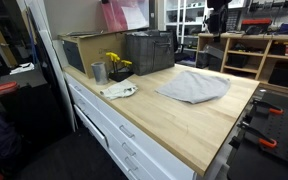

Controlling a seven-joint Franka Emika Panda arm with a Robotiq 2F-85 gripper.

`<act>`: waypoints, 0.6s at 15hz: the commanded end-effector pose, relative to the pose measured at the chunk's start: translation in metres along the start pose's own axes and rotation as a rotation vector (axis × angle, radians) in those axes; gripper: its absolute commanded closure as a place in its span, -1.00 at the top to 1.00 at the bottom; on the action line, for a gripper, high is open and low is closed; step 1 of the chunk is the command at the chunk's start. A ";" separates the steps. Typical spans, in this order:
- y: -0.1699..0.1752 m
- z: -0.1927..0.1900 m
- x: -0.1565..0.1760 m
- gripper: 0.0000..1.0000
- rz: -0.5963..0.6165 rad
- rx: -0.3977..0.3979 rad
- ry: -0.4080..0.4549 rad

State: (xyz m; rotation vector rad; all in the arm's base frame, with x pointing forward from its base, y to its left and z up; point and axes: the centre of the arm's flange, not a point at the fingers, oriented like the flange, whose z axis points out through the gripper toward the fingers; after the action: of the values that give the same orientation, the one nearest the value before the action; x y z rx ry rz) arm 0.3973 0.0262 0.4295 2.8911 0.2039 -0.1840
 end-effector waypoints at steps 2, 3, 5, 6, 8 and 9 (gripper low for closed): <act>0.026 0.029 0.045 1.00 0.087 0.025 0.071; 0.029 0.037 0.057 1.00 0.102 0.041 0.096; 0.034 0.055 0.084 1.00 0.126 0.076 0.142; 0.034 0.065 0.097 1.00 0.135 0.088 0.157; 0.034 0.086 0.127 1.00 0.146 0.110 0.183; 0.033 0.095 0.140 1.00 0.149 0.115 0.189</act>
State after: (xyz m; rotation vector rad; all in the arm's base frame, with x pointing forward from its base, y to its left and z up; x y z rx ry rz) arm 0.4807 -0.0097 0.3539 2.9950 0.0584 0.0802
